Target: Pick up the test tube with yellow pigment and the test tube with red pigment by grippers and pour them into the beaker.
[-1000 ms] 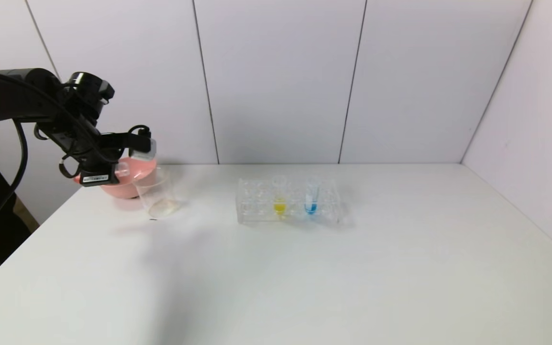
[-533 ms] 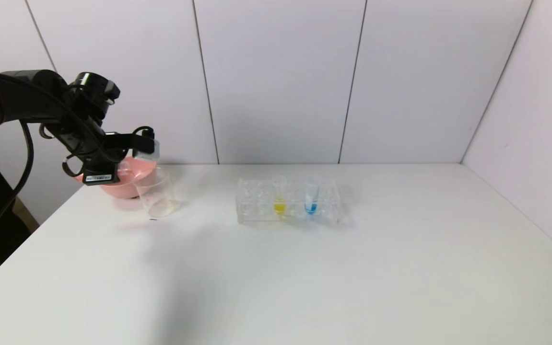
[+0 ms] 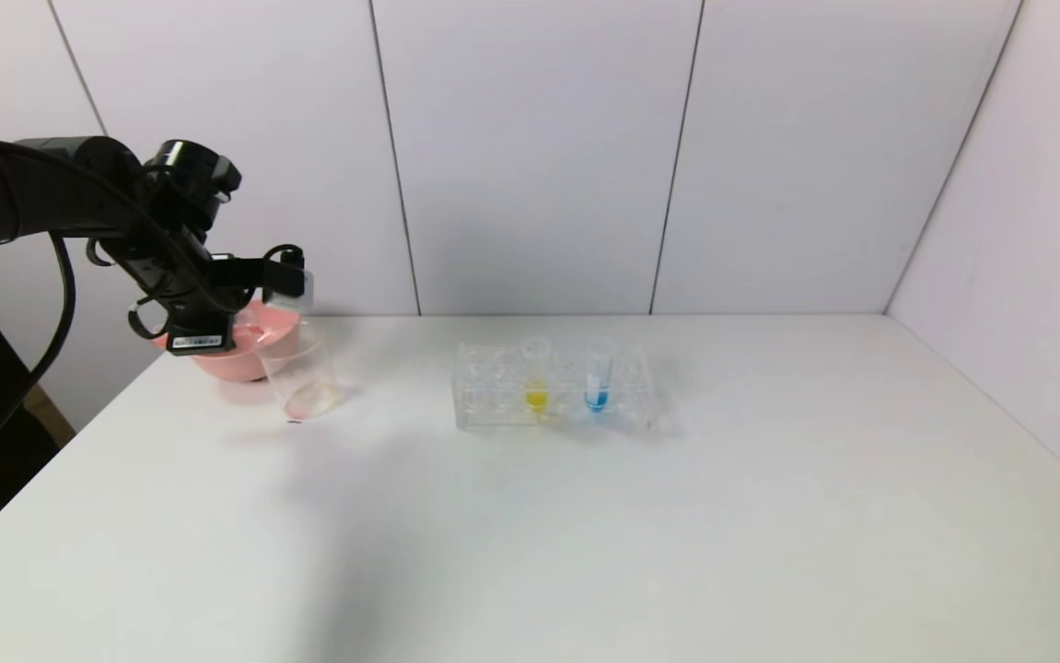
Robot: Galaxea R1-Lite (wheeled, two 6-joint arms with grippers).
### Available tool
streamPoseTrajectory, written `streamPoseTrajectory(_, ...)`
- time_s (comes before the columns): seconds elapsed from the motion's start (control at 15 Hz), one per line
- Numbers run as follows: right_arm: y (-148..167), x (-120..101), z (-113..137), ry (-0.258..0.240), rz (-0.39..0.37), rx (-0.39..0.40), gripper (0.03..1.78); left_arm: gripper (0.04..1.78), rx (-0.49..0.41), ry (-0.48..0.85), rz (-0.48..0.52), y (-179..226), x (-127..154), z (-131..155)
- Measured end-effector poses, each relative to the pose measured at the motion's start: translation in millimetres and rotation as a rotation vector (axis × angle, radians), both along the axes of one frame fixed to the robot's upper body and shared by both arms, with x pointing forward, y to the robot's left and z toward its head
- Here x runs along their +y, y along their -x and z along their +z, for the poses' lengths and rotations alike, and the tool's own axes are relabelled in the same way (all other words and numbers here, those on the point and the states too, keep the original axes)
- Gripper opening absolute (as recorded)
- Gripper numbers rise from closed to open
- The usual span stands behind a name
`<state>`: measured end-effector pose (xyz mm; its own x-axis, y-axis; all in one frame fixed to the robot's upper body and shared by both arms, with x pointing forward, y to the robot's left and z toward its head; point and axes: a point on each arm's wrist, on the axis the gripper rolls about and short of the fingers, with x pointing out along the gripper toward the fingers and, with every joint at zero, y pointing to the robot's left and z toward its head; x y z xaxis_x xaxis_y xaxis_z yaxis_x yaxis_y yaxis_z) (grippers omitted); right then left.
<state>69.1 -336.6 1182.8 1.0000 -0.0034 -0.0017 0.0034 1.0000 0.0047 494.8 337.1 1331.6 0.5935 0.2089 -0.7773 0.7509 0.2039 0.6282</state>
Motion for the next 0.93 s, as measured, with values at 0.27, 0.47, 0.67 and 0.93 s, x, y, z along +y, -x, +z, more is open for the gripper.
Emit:
streamPoseTrajectory(0.27, 0.0, 0.0, 0.0, 0.000, 0.000, 0.000, 1.70, 0.45, -0.003, -0.030, 0.009, -0.6, -4.6, -0.2)
streamPoseTrajectory(0.47, 0.0, 0.0, 0.0, 0.000, 0.000, 0.000, 1.70, 0.45, -0.003, -0.033, 0.009, -0.7, -5.3, -0.3)
streamPoseTrajectory(0.67, 0.0, 0.0, 0.0, 0.000, 0.000, 0.000, 1.70, 0.45, -0.001, -0.034, 0.010, -0.8, -5.5, -0.6)
streamPoseTrajectory(0.93, 0.0, 0.0, 0.0, 0.000, 0.000, 0.000, 1.70, 0.45, -0.001, -0.050, 0.017, -0.7, -6.8, -0.7)
